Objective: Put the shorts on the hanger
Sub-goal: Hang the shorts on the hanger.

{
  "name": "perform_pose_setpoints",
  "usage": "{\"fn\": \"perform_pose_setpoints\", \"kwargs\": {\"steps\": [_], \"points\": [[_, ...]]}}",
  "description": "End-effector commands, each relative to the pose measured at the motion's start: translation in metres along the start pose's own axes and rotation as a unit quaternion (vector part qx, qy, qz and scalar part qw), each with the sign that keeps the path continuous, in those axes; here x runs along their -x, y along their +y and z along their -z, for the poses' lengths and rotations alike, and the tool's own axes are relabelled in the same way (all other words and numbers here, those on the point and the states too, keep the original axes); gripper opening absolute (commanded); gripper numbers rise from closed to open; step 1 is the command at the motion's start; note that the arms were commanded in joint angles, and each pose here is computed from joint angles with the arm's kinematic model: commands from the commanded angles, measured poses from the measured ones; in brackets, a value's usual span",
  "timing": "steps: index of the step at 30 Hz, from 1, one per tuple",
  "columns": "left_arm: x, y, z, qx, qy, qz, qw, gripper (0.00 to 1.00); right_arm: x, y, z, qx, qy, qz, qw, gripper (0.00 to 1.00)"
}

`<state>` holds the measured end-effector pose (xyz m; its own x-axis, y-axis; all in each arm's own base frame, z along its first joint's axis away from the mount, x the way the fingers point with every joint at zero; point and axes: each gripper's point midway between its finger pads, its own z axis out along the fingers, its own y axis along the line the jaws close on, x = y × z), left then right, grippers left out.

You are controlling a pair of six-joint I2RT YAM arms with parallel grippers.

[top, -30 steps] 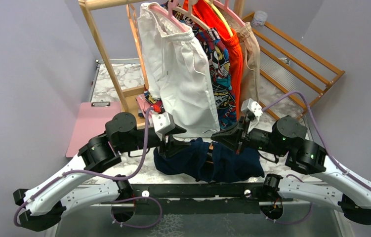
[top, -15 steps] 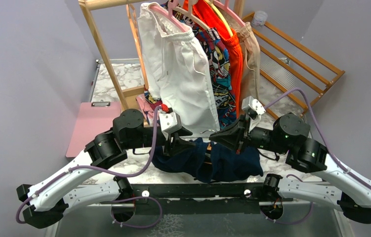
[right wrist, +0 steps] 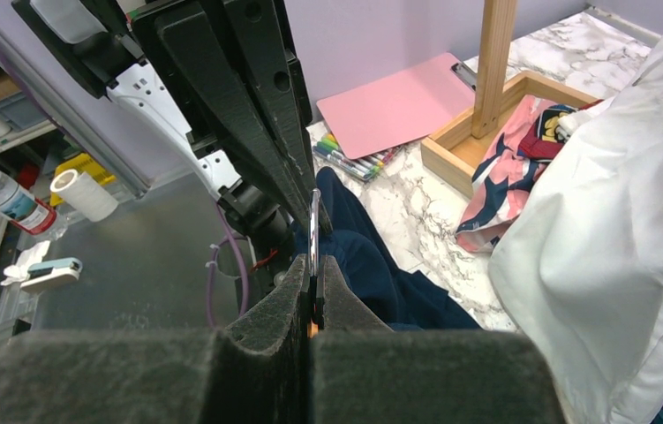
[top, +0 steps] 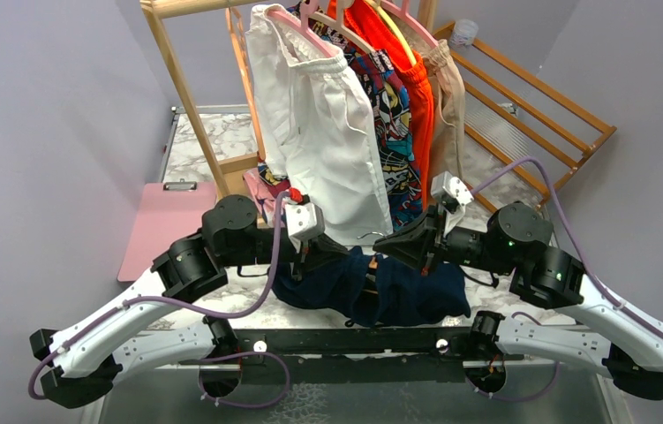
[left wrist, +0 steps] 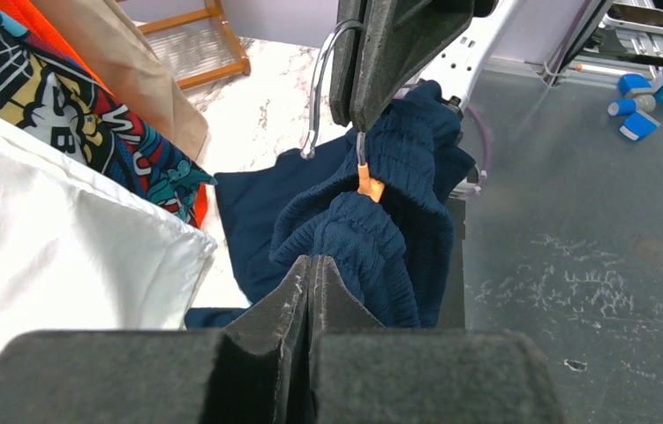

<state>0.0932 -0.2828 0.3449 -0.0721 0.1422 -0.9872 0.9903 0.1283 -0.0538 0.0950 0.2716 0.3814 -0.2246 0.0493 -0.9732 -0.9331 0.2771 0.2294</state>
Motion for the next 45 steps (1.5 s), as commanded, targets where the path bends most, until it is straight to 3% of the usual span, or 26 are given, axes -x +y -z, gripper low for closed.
{"fn": "perform_pose_setpoints", "kwargs": {"steps": [1, 6, 12, 16, 22, 24, 26, 30, 32, 42, 43, 45], "points": [[0.010, 0.010, 0.009, 0.039, -0.021, -0.017, 0.999, 0.00, 0.058, 0.019, 0.015, 0.026, -0.087, 0.018, 0.996, 0.01], [0.011, 0.022, 0.024, 0.091, -0.028, -0.022, 0.995, 0.00, 0.064, 0.019, 0.022, 0.020, -0.097, 0.023, 0.995, 0.01], [0.031, 0.014, 0.033, 0.080, -0.062, -0.035, 0.994, 0.48, 0.058, 0.018, 0.018, 0.021, -0.090, 0.020, 0.995, 0.01], [0.033, 0.006, 0.026, 0.051, -0.061, -0.031, 0.996, 0.60, 0.058, 0.019, 0.015, 0.028, -0.091, 0.019, 0.995, 0.01], [0.017, 0.000, 0.011, 0.016, -0.033, -0.016, 0.999, 0.61, 0.064, 0.024, 0.014, 0.041, -0.097, 0.020, 0.994, 0.01], [0.012, 0.002, 0.010, 0.018, -0.027, -0.015, 0.999, 0.56, 0.067, 0.026, 0.016, 0.044, -0.101, 0.021, 0.994, 0.01], [0.012, 0.004, 0.011, 0.027, -0.027, -0.016, 0.999, 0.44, 0.070, 0.028, 0.018, 0.045, -0.106, 0.023, 0.993, 0.01], [0.019, 0.013, 0.022, 0.065, -0.035, -0.030, 0.997, 0.09, 0.080, 0.029, 0.027, 0.039, -0.118, 0.030, 0.992, 0.01], [0.030, 0.016, 0.032, 0.082, -0.043, -0.045, 0.995, 0.00, 0.087, 0.031, 0.032, 0.039, -0.126, 0.034, 0.991, 0.01], [0.082, 0.019, 0.055, 0.113, -0.071, -0.081, 0.988, 0.00, 0.147, 0.057, 0.052, 0.074, -0.179, 0.083, 0.978, 0.01], [0.082, 0.018, 0.055, 0.110, -0.073, -0.081, 0.988, 0.08, 0.147, 0.057, 0.052, 0.076, -0.180, 0.084, 0.977, 0.01], [0.083, 0.014, 0.055, 0.099, -0.076, -0.081, 0.989, 0.45, 0.142, 0.055, 0.049, 0.073, -0.173, 0.082, 0.979, 0.01]]}}
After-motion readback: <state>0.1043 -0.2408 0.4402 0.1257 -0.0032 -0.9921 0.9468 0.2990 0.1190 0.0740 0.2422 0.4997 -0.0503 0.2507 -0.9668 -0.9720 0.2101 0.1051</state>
